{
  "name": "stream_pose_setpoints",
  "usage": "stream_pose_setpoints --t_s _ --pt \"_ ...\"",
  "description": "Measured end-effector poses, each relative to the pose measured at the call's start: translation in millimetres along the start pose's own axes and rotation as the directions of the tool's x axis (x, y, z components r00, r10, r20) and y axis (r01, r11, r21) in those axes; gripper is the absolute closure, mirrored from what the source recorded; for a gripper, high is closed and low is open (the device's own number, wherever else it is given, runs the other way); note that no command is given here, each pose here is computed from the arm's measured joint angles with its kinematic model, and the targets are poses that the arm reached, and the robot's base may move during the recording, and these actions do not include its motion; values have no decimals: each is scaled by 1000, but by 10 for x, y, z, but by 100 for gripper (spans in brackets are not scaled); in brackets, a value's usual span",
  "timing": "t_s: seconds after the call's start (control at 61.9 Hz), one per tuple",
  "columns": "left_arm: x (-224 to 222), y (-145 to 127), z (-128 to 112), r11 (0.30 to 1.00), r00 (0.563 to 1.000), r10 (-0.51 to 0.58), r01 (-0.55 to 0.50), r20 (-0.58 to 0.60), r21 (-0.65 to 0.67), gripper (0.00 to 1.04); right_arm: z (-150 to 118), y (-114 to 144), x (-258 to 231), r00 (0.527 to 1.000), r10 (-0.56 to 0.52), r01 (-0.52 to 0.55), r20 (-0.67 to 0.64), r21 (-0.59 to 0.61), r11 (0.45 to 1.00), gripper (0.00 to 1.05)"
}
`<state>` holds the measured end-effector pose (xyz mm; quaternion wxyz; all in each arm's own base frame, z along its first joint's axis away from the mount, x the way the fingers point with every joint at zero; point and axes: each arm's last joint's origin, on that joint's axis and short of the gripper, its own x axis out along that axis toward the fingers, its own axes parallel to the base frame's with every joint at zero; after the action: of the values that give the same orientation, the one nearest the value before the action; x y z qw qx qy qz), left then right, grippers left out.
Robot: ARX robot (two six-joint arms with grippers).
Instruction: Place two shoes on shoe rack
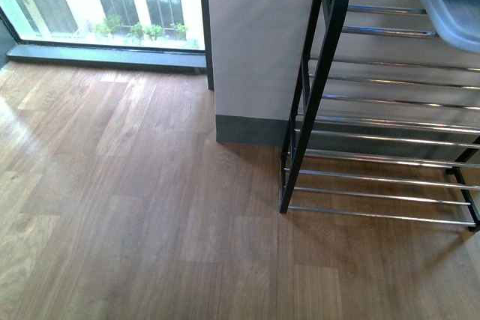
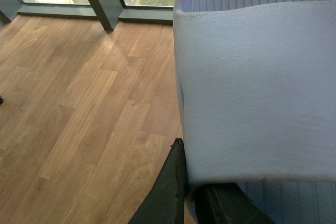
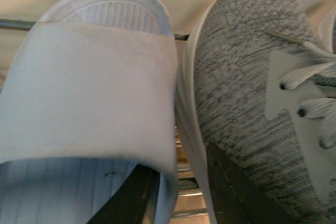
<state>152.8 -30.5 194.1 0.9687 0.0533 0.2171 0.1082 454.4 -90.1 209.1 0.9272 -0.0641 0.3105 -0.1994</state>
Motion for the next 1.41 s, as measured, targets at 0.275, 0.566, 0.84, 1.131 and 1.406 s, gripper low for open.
stream_pose_setpoints --t_s 0.275,0.566,0.84,1.131,1.406 --pt "0 0 0 1000 1000 0 0 0 0 103 67 -38 -84 998 38 -40 58 40 998 35" --pt "0 0 0 1000 1000 0 0 0 0 103 156 -116 -813 954 205 -224 221 69 972 9" --pt "0 0 0 1000 1000 0 0 0 0 103 -190 -191 -1342 878 350 -391 327 67 918 9" --pt "0 0 0 1000 1000 0 0 0 0 103 -823 -437 -1939 735 360 -457 574 28 889 9" --pt "0 0 0 1000 1000 0 0 0 0 103 -1435 -469 -2054 720 255 -437 645 136 889 9"
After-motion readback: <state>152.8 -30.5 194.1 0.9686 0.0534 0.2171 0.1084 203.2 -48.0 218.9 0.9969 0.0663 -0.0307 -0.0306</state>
